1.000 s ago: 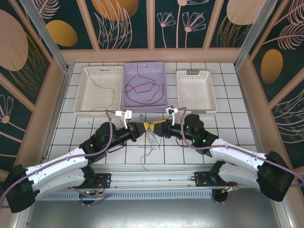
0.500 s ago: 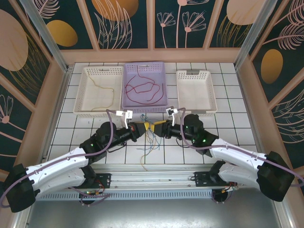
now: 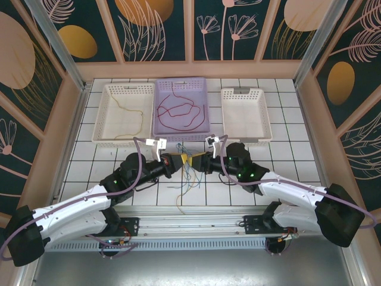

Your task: Untangle the cables

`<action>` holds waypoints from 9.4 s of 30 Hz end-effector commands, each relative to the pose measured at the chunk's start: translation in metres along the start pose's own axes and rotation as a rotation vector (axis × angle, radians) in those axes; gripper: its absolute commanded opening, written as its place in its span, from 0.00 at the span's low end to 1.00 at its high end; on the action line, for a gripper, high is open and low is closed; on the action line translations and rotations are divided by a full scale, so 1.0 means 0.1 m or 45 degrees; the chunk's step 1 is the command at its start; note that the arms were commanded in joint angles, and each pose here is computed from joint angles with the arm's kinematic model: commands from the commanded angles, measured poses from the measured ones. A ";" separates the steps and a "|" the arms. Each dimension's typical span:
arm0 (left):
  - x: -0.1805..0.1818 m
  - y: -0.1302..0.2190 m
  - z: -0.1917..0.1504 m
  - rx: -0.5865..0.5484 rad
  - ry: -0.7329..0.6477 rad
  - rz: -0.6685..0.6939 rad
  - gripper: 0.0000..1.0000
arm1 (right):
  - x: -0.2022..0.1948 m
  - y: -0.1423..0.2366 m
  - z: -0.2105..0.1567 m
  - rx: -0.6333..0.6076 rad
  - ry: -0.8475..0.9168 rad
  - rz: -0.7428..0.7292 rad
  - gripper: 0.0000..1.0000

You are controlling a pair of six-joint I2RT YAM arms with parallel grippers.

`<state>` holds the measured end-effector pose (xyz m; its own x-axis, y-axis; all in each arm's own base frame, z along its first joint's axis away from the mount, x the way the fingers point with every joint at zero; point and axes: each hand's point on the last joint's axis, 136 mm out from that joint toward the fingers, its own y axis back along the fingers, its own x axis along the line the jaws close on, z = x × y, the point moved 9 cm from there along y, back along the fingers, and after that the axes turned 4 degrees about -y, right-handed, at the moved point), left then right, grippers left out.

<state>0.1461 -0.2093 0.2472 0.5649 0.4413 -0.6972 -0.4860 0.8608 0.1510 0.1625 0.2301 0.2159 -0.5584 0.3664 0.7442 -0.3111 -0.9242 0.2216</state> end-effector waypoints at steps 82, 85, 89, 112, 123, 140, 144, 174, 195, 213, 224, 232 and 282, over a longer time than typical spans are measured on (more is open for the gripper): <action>-1.14 0.84 1.49 -0.384 -0.523 0.368 0.00 | 0.41 2.14 1.93 -0.922 -0.076 -0.582 0.00; -1.14 0.78 1.47 -0.373 -0.511 0.343 0.00 | 0.15 2.08 2.02 -0.934 -0.110 -0.672 0.00; -1.11 0.72 1.44 -0.358 -0.499 0.324 0.00 | -0.20 1.99 2.09 -0.936 -0.185 -0.751 0.00; -1.03 0.63 1.29 -0.306 -0.444 0.263 0.00 | -1.89 0.99 1.73 -0.416 -0.432 -1.349 0.00; -0.99 0.61 1.26 -0.298 -0.438 0.261 0.00 | -1.59 0.92 1.83 -0.368 -0.378 -1.247 0.29; -1.00 0.55 1.25 -0.287 -0.435 0.239 0.00 | -0.92 0.99 1.79 -0.390 -0.236 -1.070 0.49; -1.01 0.55 1.27 -0.313 -0.420 0.228 0.00 | -0.42 0.70 1.54 -0.261 -0.024 -0.631 0.50; -1.21 0.70 1.48 -0.641 -0.163 -0.026 0.00 | -0.10 -0.81 -0.31 -0.074 0.384 0.072 0.48; -1.24 0.69 1.50 -0.644 -0.137 -0.057 0.00 | -0.33 -1.24 -0.42 -0.049 0.349 -0.055 0.21; -1.49 1.57 1.83 -0.811 -0.262 0.186 0.00 | -0.89 -0.54 -0.57 0.033 0.228 -0.442 0.00; -1.77 1.97 2.12 -0.908 -0.356 0.262 0.00 | -1.09 -0.21 -0.62 0.064 0.146 -0.758 0.00; -1.92 1.76 2.24 -0.849 -0.395 0.199 0.00 | -0.96 0.08 -0.52 -0.044 0.123 -0.670 0.00; -1.31 -2.58 2.51 -0.471 -0.492 -0.311 0.00 | -0.45 1.00 -0.64 -0.512 0.296 -0.275 0.00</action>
<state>0.3617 -0.4238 0.4733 0.8447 0.4062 -0.3485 -0.5005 0.8302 -0.2455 0.1087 0.1281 0.1712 -0.5959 0.5988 0.5352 -0.6861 -0.7259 0.0483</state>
